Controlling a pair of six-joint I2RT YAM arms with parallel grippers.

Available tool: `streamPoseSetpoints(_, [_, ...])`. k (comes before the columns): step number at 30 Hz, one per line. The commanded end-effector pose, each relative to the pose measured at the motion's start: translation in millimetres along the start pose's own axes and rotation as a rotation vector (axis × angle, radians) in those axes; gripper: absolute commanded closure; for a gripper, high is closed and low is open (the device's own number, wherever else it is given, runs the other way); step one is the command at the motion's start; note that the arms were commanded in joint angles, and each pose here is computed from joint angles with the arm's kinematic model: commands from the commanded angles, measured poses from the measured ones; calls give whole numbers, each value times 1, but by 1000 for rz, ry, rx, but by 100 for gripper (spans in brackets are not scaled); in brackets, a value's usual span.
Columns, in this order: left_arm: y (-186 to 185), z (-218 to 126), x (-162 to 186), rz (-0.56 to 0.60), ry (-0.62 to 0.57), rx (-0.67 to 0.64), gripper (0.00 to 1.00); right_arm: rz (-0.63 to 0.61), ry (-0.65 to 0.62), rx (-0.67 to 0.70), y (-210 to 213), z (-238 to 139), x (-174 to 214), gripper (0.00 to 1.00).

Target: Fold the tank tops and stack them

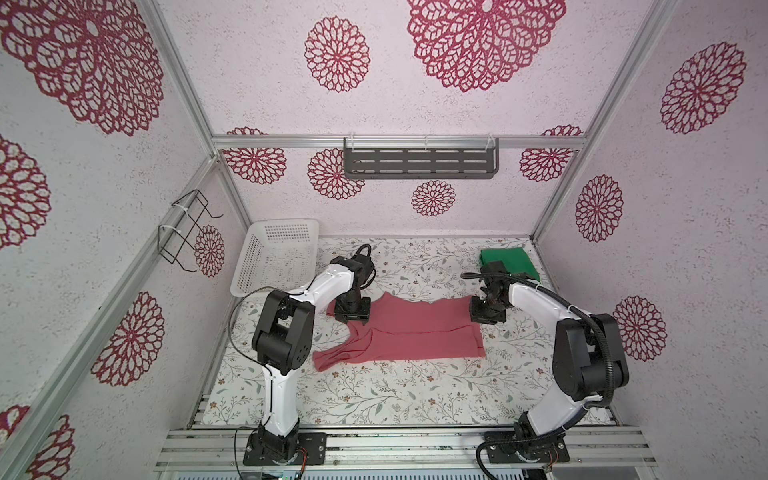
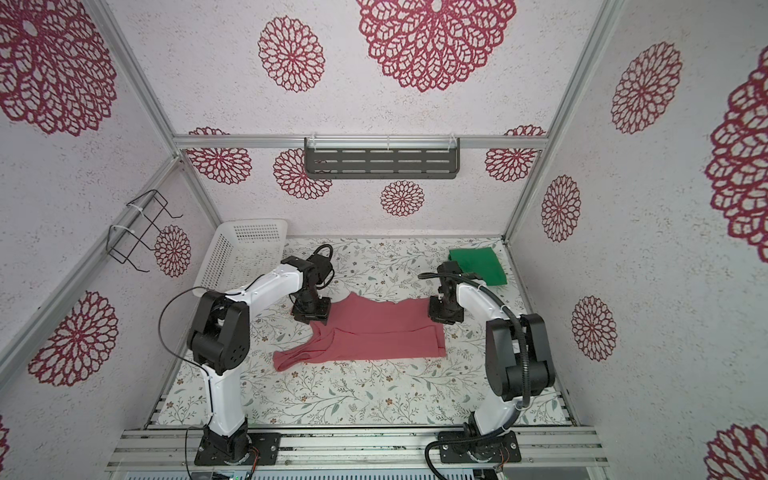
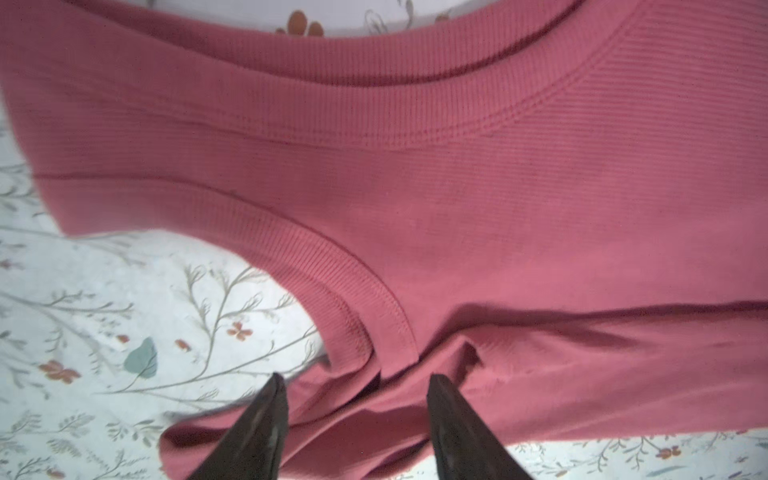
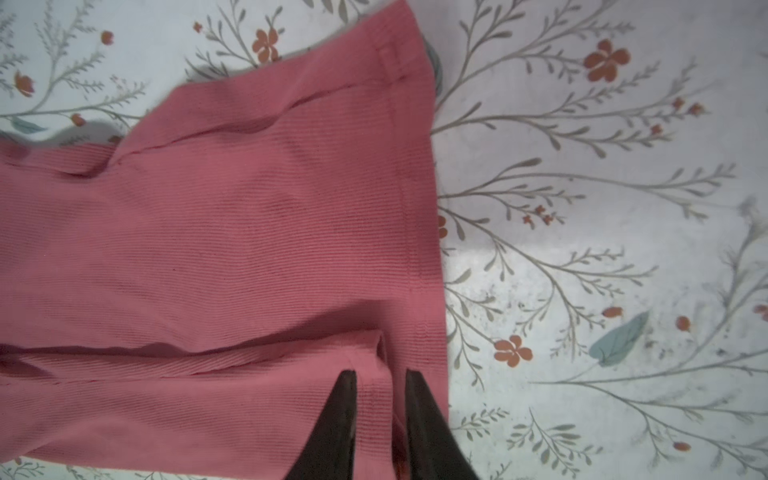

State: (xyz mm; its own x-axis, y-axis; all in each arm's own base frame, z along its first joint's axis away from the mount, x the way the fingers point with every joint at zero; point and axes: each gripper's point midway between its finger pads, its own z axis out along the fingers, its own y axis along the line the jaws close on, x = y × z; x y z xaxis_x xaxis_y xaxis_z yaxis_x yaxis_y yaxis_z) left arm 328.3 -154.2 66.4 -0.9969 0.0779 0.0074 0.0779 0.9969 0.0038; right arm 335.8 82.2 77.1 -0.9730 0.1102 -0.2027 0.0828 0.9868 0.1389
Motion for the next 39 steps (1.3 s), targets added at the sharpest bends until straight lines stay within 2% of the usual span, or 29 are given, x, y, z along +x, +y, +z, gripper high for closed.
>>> streamPoseSetpoints(1, [25, -37, 34, -46, -46, -52, 41, -12, -45, 31, -8, -35, 5, 70])
streamPoseSetpoints(7, [56, -29, 116, -231, -9, -98, 44, 15, -68, -80, 20, -45, 24, 70])
streamPoseSetpoints(11, [65, -13, 148, -367, -25, -64, 46, 6, -47, -105, 35, -31, 32, 70])
streamPoseSetpoints(15, [74, 5, 149, -452, -85, -65, 45, -8, -43, -127, 47, -26, 29, 70])
streamPoseSetpoints(19, [68, 24, 131, -537, -116, 34, 45, -23, -47, -123, 49, -29, 26, 70])
streamPoseSetpoints(21, [65, 33, 126, -553, -117, 54, 45, -28, -52, -114, 47, -30, 27, 70])
streamPoseSetpoints(25, [69, 47, 123, -536, -91, 13, 47, -23, -47, -103, 42, -29, 35, 70])
streamPoseSetpoints(30, [78, 54, 122, -519, -68, -55, 60, 4, -40, -124, 43, -28, 41, 70])
streamPoseSetpoints(39, [90, 37, 119, -479, -60, -139, 98, 13, -20, -169, 58, -13, 51, 70])
